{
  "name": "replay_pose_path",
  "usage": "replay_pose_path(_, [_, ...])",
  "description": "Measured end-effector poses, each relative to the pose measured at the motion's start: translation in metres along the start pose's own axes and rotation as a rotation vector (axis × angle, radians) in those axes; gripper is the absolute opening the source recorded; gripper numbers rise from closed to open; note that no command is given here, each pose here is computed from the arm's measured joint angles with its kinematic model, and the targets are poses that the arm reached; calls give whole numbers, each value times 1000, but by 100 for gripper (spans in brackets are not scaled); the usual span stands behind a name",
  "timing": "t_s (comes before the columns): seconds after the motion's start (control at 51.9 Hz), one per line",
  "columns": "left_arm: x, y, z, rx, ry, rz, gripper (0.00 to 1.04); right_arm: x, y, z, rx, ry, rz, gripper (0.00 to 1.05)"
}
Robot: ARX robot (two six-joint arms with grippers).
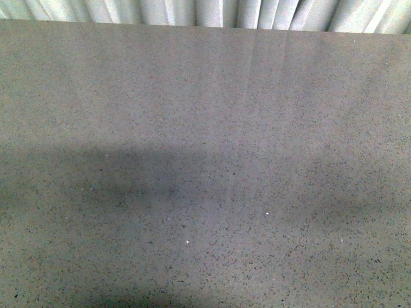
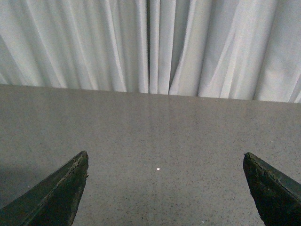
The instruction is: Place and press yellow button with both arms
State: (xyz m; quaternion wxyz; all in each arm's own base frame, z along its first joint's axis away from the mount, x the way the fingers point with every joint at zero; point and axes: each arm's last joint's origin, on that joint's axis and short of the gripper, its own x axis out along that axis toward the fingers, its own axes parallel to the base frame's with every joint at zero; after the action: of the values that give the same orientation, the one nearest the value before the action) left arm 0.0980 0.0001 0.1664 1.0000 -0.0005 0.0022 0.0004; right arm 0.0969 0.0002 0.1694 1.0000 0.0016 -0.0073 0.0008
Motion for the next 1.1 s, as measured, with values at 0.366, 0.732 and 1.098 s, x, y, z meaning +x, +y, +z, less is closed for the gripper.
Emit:
replay_pose_path(0.366, [63,38,6,-13,377,87,96,0,0,0,0,0,0,96])
replay_pose_path(0.732, [97,91,-40,-32,494,253,96,0,0,0,0,0,0,96])
replay_pose_path(1.098, [102,105,-65,-50,555,295,96,0,0,0,0,0,0,96])
